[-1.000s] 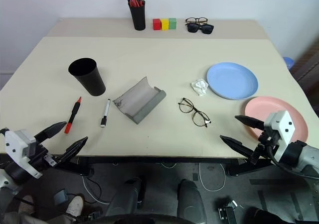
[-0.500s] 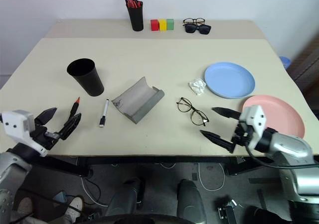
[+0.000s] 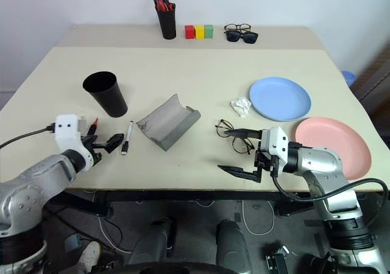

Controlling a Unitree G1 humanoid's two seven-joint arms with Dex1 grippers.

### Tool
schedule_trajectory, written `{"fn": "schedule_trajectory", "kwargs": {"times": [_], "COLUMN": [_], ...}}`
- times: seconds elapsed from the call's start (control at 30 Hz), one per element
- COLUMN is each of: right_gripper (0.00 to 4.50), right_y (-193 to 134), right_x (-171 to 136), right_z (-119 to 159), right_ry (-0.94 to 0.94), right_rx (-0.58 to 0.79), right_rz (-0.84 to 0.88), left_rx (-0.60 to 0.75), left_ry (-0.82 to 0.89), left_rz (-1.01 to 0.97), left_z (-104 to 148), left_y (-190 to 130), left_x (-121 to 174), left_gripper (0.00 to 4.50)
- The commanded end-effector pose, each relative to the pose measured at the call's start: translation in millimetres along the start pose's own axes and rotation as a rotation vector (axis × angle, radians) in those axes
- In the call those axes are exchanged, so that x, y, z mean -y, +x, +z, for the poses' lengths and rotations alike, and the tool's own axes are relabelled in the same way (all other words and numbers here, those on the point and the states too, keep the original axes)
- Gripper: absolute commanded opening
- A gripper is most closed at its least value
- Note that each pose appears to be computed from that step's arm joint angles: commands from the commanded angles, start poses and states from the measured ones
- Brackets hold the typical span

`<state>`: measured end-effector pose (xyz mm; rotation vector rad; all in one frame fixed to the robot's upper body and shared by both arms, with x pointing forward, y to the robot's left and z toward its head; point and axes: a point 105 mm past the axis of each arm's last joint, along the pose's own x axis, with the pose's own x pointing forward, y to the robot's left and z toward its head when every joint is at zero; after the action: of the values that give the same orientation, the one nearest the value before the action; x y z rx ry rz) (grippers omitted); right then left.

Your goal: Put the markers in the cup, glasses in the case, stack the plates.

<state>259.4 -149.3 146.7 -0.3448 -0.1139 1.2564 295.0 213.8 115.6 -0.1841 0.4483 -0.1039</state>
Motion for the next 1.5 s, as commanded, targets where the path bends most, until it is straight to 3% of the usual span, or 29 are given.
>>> {"fn": "schedule_trajectory", "kwargs": {"times": [0.03, 0.27, 0.3, 0.37, 0.6, 0.7, 0.83, 1.03, 1.17, 1.37, 1.5], "right_gripper": [4.46, 4.46, 4.49, 4.50, 4.50, 4.50, 4.50, 4.50, 4.50, 4.50, 4.50], "right_y": [0, 0, 0, 0, 2, 3, 5, 6, 9, 13, 14], "right_x": [7, 20, 20, 20, 22, 22, 21, 26, 28, 29, 34], "right_z": [5, 11, 12, 13, 16, 16, 18, 17, 17, 20, 20], "right_ry": [-0.038, -0.042, -0.042, -0.042, -0.036, -0.034, -0.033, -0.030, -0.028, -0.027, -0.030], "right_rx": [0.022, 0.033, 0.033, 0.033, 0.038, 0.037, 0.043, 0.047, 0.052, 0.069, 0.070], "right_rz": [-0.021, -0.062, -0.066, -0.070, -0.093, -0.096, -0.104, -0.110, -0.111, -0.113, -0.119], "left_rx": [-0.043, -0.154, -0.157, -0.149, -0.191, -0.189, -0.115, 0.010, 0.502, 0.785, 0.819], "left_ry": [-0.006, -0.017, -0.012, -0.009, -0.036, -0.018, 0.115, 0.530, 0.601, 0.616, 0.606], "left_rz": [0.000, 0.150, 0.170, 0.179, 0.214, 0.194, -0.025, -0.245, -0.251, -0.033, 0.202], "left_z": [-1, -10, -9, -5, -5, -3, 7, 12, 77, 138, 160], "left_y": [7, 26, 27, 29, 32, 32, 24, -9, -32, -22, -2], "left_x": [8, 0, -1, 1, -1, 1, 28, 48, 61, 50, 22], "left_gripper": [4.50, 4.50, 4.25, 3.67, 0.12, 0.12, 0.12, 0.12, 0.12, 0.12, 0.12]}}
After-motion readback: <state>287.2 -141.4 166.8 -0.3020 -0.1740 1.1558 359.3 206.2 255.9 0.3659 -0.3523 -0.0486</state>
